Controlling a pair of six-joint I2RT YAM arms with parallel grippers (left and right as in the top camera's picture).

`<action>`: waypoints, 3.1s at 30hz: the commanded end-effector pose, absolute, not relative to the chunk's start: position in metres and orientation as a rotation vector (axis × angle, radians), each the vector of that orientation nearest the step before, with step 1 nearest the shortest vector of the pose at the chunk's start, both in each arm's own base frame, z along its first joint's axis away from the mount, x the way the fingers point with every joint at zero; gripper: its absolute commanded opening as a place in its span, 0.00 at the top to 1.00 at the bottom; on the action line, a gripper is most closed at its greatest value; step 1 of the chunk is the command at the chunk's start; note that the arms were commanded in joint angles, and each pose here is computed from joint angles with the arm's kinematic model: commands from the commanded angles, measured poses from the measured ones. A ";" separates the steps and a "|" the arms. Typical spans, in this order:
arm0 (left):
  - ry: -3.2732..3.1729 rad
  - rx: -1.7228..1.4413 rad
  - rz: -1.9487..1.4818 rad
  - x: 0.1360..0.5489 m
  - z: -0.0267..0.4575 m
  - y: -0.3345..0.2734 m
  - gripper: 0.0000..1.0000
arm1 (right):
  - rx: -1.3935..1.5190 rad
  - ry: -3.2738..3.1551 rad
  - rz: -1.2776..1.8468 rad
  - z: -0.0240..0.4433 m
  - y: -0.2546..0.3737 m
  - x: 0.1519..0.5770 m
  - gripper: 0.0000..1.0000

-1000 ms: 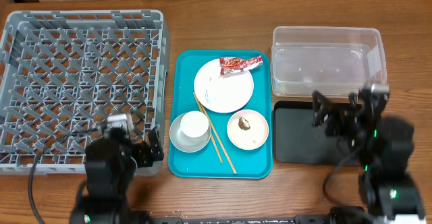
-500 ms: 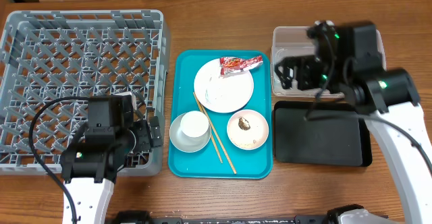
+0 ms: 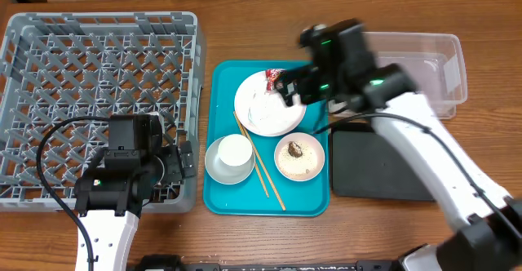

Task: Sort waste into correct bins and load items into the dishwasher
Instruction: 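Reach the right gripper to the white tissue on the plate and grasp it, then carry the tissue with the right gripper and drop it in the clear bin, then move the right gripper to the red snack wrapper and grasp it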

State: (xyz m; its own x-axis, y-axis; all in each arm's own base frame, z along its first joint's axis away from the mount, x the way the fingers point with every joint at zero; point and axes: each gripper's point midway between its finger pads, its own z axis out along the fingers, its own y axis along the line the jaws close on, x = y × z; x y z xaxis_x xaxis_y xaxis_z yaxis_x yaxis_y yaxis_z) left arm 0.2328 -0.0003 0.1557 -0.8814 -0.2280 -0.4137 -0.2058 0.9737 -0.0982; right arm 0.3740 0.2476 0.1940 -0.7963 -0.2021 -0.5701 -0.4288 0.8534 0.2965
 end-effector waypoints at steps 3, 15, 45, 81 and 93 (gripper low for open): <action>2.638 -0.502 0.001 0.232 0.169 0.032 0.00 | -0.424 2.565 0.452 0.150 0.273 0.382 0.04; 2.605 -0.639 0.020 0.229 0.170 0.055 0.00 | -0.350 2.721 0.454 0.052 0.318 0.376 0.19; 2.586 -0.635 0.020 0.233 0.172 0.056 0.00 | 0.531 2.535 0.223 0.181 0.083 0.457 0.88; 2.608 -0.639 0.021 0.233 0.168 0.056 0.00 | -0.978 2.335 0.252 0.084 0.262 0.488 0.17; 2.611 -0.640 0.022 0.232 0.167 0.055 0.00 | -0.971 2.326 0.256 0.074 0.265 0.494 0.66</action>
State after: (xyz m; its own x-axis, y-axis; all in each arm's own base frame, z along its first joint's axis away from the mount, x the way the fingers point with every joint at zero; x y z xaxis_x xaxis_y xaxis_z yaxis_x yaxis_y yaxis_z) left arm 0.2281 0.0525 0.1596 -0.8105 -0.4150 -0.4134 -0.4210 0.9034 -0.0815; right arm 0.4899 0.2587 0.0655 -0.5713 -0.5852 -0.5755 -0.6922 0.7203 -0.0451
